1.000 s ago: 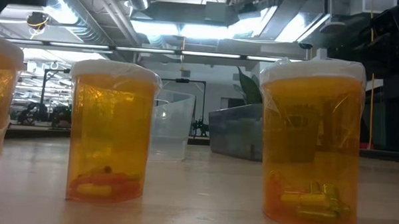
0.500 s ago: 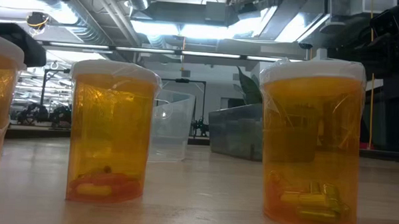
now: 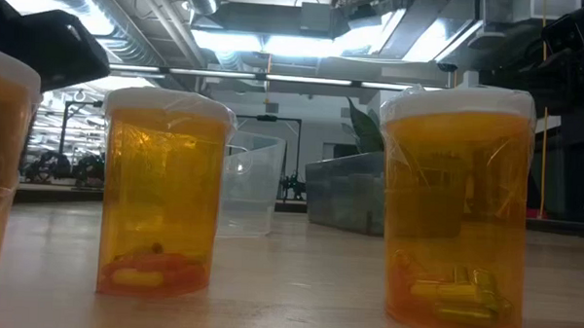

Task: Pick and place medicine bottles into bin by pill shape (circle, oval)
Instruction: Put the large orange pill bottle into the transparent bin

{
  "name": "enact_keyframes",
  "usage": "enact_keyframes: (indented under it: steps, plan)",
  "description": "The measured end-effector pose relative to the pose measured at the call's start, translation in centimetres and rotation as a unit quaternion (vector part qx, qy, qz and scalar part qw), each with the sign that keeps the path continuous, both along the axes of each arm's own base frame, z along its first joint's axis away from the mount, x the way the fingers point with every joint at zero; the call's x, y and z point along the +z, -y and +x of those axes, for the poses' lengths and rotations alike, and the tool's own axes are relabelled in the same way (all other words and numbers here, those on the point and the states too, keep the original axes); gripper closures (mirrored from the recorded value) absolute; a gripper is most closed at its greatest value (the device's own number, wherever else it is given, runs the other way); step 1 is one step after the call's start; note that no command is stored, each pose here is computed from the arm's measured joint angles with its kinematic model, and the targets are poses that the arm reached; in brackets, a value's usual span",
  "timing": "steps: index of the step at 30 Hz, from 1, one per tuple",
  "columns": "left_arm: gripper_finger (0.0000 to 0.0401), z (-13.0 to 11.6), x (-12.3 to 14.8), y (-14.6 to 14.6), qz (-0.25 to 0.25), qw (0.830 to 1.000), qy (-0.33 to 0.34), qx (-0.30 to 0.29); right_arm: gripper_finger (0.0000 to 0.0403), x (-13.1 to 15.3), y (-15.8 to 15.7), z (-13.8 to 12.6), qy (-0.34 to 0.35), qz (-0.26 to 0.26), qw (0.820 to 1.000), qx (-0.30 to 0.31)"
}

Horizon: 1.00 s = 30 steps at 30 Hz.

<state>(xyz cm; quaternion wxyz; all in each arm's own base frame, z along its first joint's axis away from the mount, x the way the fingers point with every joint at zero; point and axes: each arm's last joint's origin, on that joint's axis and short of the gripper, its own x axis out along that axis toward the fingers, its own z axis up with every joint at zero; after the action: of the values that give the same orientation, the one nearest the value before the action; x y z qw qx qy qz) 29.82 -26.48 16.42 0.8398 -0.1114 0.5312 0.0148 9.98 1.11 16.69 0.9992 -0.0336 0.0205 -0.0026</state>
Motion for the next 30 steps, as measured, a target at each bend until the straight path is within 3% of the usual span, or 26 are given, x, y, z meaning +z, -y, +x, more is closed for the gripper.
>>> enact_keyframes:
  steps: [10, 18, 23, 30]
  plan:
    - [0.0159, 0.2, 0.0, -0.2, 0.007, 1.000, 0.009, 0.008, 0.0360, 0.0, 0.0, 0.0, 0.000, 0.000, 1.000, 0.000]
    - [0.0222, 0.1, 0.6, -0.2, -0.007, 1.000, 0.001, 0.004, 0.0360, 0.0, 0.0, 0.0, 0.000, 0.000, 1.000, 0.000]
    - [0.0224, 0.0, 4.4, -0.4, -0.005, 1.000, 0.003, 0.005, 0.0360, 0.0, 0.0, 0.0, 0.000, 0.000, 1.000, 0.000]
    - [0.0223, -1.2, 11.3, -4.8, 0.079, 0.995, -0.011, 0.053, 0.0360, 0.0, 0.0, 0.0, 0.000, 0.000, 1.000, 0.000]
